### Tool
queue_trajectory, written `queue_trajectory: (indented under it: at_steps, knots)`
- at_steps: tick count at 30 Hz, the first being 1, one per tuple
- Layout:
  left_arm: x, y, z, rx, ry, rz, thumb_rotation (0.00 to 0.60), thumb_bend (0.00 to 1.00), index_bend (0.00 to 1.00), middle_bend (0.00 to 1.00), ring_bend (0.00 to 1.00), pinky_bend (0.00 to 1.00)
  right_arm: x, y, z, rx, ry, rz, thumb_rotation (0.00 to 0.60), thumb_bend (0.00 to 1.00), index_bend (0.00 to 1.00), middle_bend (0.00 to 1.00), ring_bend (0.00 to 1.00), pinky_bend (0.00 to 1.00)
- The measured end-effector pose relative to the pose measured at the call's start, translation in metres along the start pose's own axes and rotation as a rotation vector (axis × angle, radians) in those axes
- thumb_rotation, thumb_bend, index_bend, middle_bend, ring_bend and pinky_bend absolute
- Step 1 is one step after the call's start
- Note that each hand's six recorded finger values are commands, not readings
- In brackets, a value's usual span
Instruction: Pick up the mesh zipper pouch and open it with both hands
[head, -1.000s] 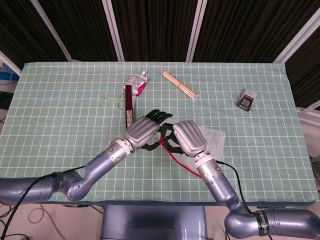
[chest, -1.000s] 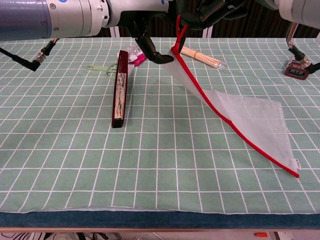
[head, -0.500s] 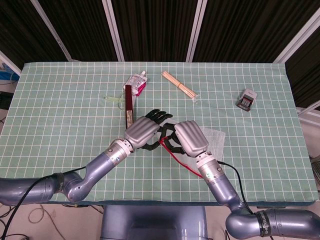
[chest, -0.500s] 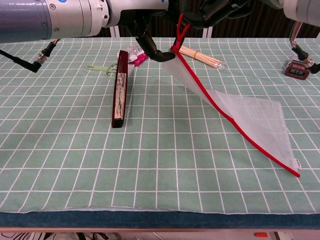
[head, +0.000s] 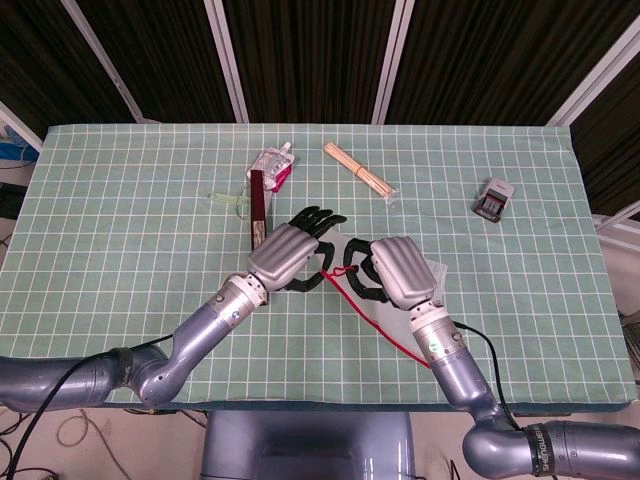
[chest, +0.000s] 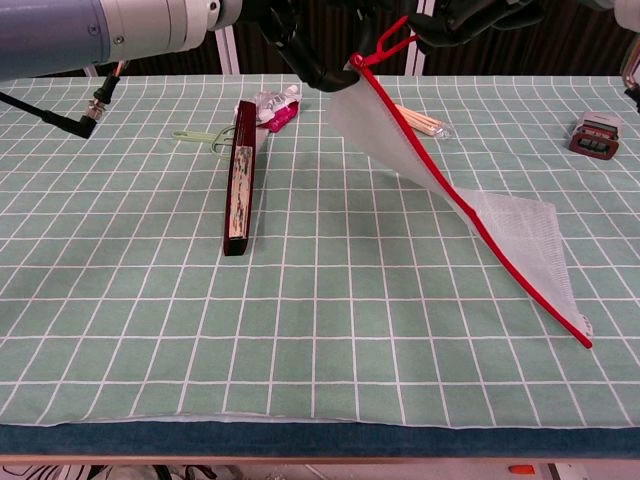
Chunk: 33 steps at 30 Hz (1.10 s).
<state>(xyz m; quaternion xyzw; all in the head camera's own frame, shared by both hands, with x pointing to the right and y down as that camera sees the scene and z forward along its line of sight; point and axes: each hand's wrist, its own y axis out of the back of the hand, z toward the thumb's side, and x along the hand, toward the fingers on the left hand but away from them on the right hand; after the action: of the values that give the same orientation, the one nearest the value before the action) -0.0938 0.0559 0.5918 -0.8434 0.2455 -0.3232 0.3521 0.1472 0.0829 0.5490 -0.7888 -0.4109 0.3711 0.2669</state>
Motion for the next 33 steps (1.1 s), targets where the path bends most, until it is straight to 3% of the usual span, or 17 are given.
queue_trajectory:
  at_steps: [12, 33]
  knots:
    - [0.002, 0.021, 0.004, -0.047, 0.009, 0.118, 0.6, 0.39, 0.61, 0.09, 0.0, 0.0, 0.012, -0.005, -0.018, -0.019, -0.047, 0.009, 0.6, 0.61, 0.76, 1.0, 1.0, 0.96]
    - [0.003, 0.041, 0.007, -0.137, 0.021, 0.217, 0.6, 0.39, 0.62, 0.09, 0.0, 0.0, 0.018, -0.006, -0.037, -0.01, -0.092, 0.0, 0.6, 0.61, 0.76, 1.0, 1.0, 0.96]
